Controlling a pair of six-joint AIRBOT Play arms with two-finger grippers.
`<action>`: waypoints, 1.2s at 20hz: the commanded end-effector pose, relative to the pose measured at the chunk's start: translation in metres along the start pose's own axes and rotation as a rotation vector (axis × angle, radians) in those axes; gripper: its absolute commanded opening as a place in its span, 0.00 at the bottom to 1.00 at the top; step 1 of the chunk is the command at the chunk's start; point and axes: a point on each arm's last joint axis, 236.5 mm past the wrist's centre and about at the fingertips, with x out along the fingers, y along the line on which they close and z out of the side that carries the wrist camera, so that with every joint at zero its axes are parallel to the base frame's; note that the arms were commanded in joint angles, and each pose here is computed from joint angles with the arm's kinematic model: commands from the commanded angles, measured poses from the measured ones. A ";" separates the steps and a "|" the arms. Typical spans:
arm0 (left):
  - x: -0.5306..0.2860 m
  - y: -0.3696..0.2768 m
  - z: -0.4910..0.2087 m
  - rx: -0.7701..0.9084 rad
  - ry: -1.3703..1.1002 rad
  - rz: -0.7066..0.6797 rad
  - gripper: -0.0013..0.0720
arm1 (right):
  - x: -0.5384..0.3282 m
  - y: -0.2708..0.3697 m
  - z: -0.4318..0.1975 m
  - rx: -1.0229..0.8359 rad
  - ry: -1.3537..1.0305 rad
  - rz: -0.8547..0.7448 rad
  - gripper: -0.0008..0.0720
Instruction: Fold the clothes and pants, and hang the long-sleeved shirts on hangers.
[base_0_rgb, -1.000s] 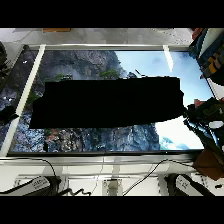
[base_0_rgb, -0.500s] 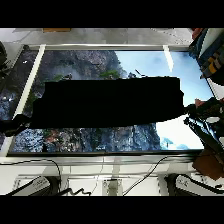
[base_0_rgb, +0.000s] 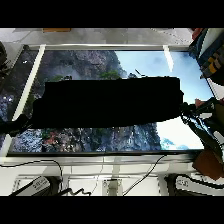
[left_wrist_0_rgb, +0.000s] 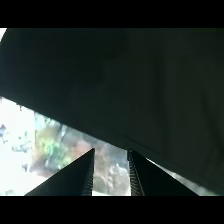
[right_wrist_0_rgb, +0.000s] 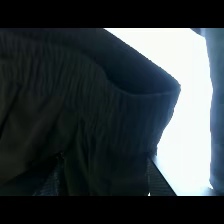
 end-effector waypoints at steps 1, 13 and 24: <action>0.010 0.015 -0.022 0.195 0.114 0.156 0.32 | 0.002 0.001 -0.003 -0.004 0.007 -0.002 0.77; 0.032 0.051 -0.019 -0.102 -0.029 0.349 1.00 | 0.002 0.001 -0.003 -0.004 0.006 -0.001 0.77; 0.061 0.059 0.003 -0.359 -0.213 0.274 0.82 | 0.002 0.001 -0.005 -0.006 0.016 -0.002 0.77</action>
